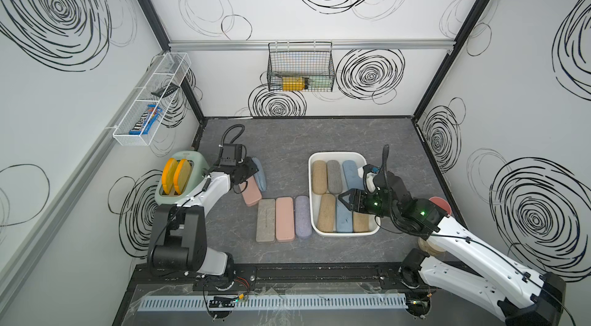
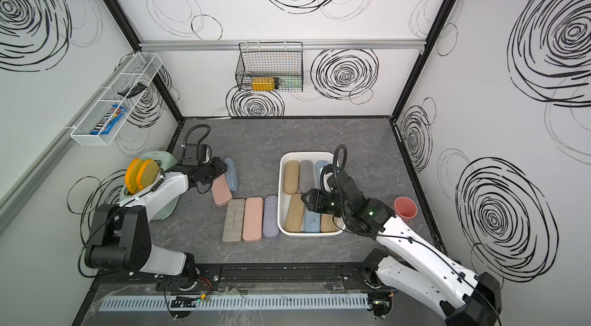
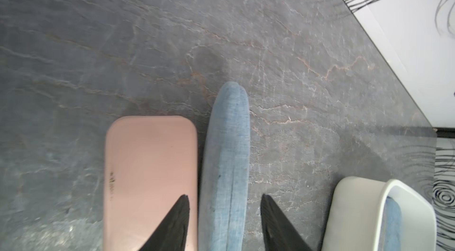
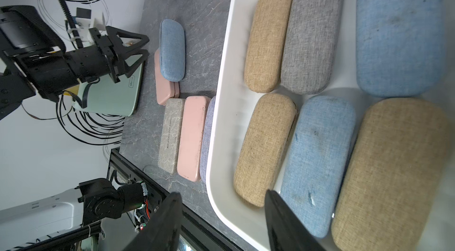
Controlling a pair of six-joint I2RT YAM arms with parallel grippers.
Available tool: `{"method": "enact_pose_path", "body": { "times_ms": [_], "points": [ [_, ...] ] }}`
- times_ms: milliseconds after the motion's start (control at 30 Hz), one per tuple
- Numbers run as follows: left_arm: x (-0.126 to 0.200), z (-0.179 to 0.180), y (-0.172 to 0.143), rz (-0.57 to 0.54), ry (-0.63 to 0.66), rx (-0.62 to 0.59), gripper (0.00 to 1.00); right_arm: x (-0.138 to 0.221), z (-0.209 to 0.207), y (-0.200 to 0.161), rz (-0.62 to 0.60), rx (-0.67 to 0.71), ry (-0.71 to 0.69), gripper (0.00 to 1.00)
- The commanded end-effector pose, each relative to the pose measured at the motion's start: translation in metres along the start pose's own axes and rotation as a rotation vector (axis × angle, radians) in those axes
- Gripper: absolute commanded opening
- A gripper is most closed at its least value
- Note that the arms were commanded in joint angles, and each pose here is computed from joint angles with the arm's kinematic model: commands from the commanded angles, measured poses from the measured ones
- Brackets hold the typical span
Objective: Put the glasses cases into the storage boxes
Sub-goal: Adjust the glasses case at the center of the board.
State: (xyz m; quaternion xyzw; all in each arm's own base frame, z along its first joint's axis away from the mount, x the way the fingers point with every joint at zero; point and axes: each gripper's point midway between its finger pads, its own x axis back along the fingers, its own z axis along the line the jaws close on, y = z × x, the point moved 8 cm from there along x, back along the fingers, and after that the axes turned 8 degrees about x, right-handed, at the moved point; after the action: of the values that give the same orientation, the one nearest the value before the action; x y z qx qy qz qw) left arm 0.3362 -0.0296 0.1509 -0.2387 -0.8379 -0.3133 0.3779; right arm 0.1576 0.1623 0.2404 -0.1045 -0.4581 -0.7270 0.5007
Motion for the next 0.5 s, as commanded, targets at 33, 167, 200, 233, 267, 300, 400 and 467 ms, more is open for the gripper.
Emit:
{"method": "enact_pose_path", "body": {
  "times_ms": [33, 167, 200, 233, 267, 300, 400, 467],
  "points": [
    [-0.012, -0.018, -0.002, 0.002, -0.050, -0.042, 0.49, 0.015, 0.001, 0.005, -0.035, 0.012, -0.024, 0.59],
    [-0.018, -0.043, -0.017, 0.017, -0.068, -0.104, 0.48, 0.024, 0.003, 0.011, -0.042, 0.019, -0.043, 0.59],
    [-0.020, -0.050, -0.021, 0.024, -0.070, -0.119, 0.48, 0.025, 0.004, 0.012, -0.042, 0.018, -0.044, 0.59],
    [-0.022, -0.056, -0.026, 0.032, -0.074, -0.132, 0.49, 0.026, 0.004, 0.012, -0.042, 0.014, -0.044, 0.58],
    [-0.023, -0.060, -0.029, 0.038, -0.080, -0.141, 0.49, 0.027, 0.004, 0.012, -0.047, 0.009, -0.043, 0.58],
    [-0.025, -0.064, -0.033, 0.049, -0.082, -0.149, 0.50, 0.028, 0.004, 0.011, -0.048, -0.001, -0.041, 0.58],
    [-0.027, -0.071, -0.039, 0.061, -0.077, -0.174, 0.57, 0.032, 0.004, 0.008, -0.048, -0.021, -0.024, 0.59],
    [-0.026, -0.070, -0.037, 0.037, -0.035, -0.184, 0.71, 0.033, 0.003, 0.007, -0.047, -0.023, -0.028, 0.59]
  ]
}}
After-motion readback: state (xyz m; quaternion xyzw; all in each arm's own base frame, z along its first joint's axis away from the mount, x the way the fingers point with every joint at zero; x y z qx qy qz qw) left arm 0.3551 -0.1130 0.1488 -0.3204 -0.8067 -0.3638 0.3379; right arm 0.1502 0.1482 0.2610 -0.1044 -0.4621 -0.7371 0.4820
